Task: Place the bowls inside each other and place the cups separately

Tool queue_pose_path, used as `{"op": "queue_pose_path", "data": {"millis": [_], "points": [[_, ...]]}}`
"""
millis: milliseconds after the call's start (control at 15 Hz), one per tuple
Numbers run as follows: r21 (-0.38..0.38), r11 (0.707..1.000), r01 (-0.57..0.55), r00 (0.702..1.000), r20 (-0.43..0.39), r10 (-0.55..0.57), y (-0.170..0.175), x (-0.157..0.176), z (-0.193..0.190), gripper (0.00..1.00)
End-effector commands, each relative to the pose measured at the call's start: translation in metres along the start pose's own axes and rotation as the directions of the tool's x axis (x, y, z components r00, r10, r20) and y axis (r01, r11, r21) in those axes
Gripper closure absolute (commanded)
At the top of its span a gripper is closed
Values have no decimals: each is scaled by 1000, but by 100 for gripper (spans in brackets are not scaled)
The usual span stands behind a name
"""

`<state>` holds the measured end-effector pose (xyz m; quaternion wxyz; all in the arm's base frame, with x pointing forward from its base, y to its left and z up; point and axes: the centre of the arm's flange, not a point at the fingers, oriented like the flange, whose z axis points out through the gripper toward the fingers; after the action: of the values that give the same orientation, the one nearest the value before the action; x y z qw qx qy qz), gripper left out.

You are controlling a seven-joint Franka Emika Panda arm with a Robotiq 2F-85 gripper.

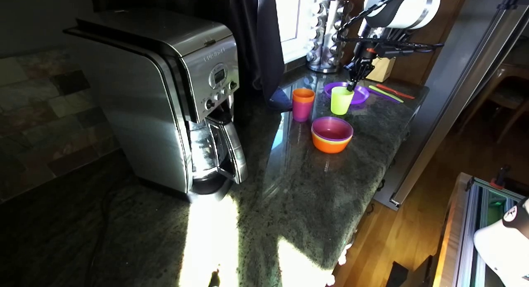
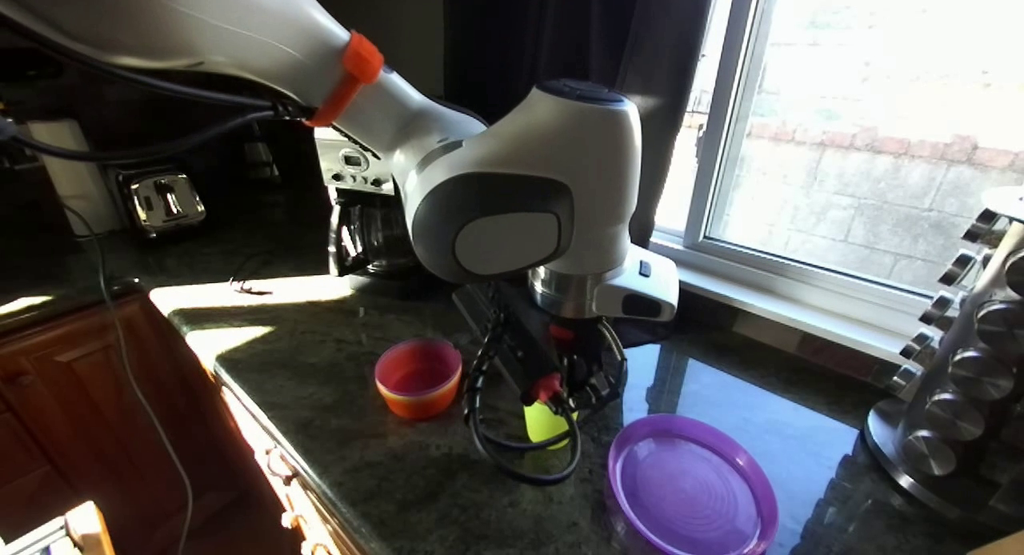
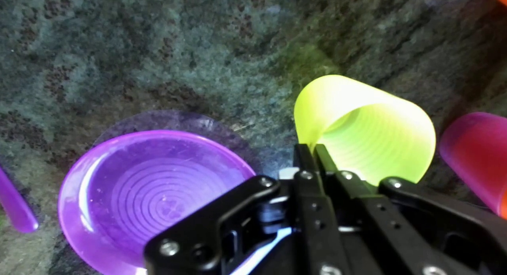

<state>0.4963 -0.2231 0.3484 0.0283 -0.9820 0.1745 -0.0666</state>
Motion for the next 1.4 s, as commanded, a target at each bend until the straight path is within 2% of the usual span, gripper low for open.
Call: {"op": "queue_pose_path", "data": {"millis": [0, 267, 467, 533, 600, 933, 1333], "points": [[3, 1000, -1, 1000, 6, 1, 6, 7, 7, 67], [17, 1000, -2, 1000, -6, 2, 7, 5, -1, 37], [24, 1000, 9, 999, -42, -8, 5, -5, -25, 15], [32, 999, -18, 998, -61, 20, 0, -6, -32, 6], [41, 999, -17, 997, -71, 20, -3, -7, -38, 2], [97, 995, -7, 996, -89, 16, -42, 0, -51, 0], [89, 995, 46, 998, -53, -41, -96, 8, -28, 0]]}}
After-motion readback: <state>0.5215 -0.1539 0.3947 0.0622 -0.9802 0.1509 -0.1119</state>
